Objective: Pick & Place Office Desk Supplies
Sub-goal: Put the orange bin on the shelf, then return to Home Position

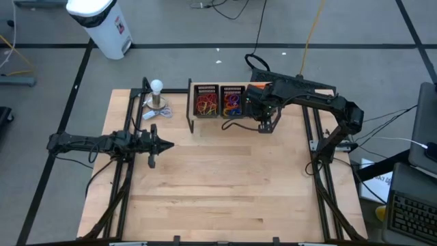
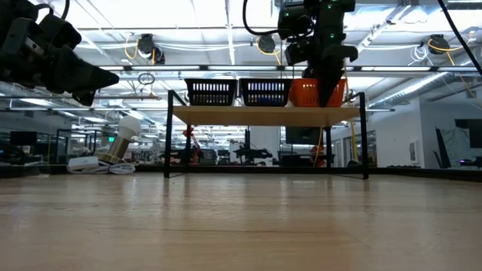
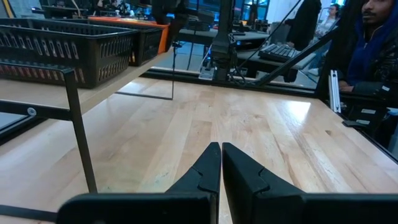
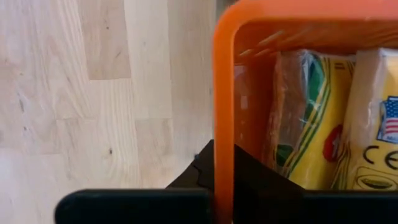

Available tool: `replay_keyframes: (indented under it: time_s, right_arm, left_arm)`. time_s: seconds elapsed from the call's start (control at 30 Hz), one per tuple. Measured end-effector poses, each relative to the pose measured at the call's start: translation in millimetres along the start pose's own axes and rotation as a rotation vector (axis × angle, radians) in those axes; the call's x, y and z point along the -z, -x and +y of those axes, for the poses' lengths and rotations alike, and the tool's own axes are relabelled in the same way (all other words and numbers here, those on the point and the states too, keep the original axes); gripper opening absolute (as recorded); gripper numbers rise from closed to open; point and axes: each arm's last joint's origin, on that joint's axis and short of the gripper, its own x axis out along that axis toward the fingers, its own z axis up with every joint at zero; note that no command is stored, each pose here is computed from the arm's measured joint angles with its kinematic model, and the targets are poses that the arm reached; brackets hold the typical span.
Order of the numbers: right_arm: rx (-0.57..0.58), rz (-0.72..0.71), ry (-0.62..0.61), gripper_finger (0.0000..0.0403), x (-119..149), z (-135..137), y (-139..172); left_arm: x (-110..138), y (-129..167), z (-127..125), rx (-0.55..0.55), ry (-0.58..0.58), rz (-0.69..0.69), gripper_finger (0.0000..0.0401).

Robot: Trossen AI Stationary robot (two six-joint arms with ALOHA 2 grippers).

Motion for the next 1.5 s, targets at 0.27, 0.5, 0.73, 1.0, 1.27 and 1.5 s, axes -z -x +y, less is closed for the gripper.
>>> replay_keyframes:
  time_s: [0.27, 0.5, 0.73, 1.0, 1.27, 1.5]
  right_arm:
    - [0.01, -0.002, -0.021, 0.0103, -0.4, -0.4, 0.0]
    - [0.018, -0.014, -0.03, 0.0186, 2.8, 0.5, 6.3]
    - [0.053, -0.125, -0.038, 0.022, 11.0, 9.0, 34.0]
    - [0.101, -0.338, -0.092, 0.0214, 33.4, 21.6, 82.1]
    - [0.03, -0.798, -0.059, 0.0155, 76.1, 40.9, 154.0]
    - [-0.018, -1.171, 0.018, 0.0036, 141.7, 71.3, 197.9]
  left_arm:
    - [0.0, 0.0, 0.0, 0.001, 0.001, 0.0, 0.0019]
    - [0.0, 0.0, 0.0, 0.001, 0.001, 0.0, 0.0019]
    - [-0.1, 0.0, -0.1, 0.002, 0.002, -0.001, 0.0019]
    - [-3.4, 0.1, -0.4, 0.007, 0.059, -0.032, 0.0019]
    - [-56.5, 11.8, -1.4, -0.099, -0.138, -0.21, 0.0017]
    - [-115.4, 38.2, -0.4, -0.271, -0.31, -0.292, 0.0006]
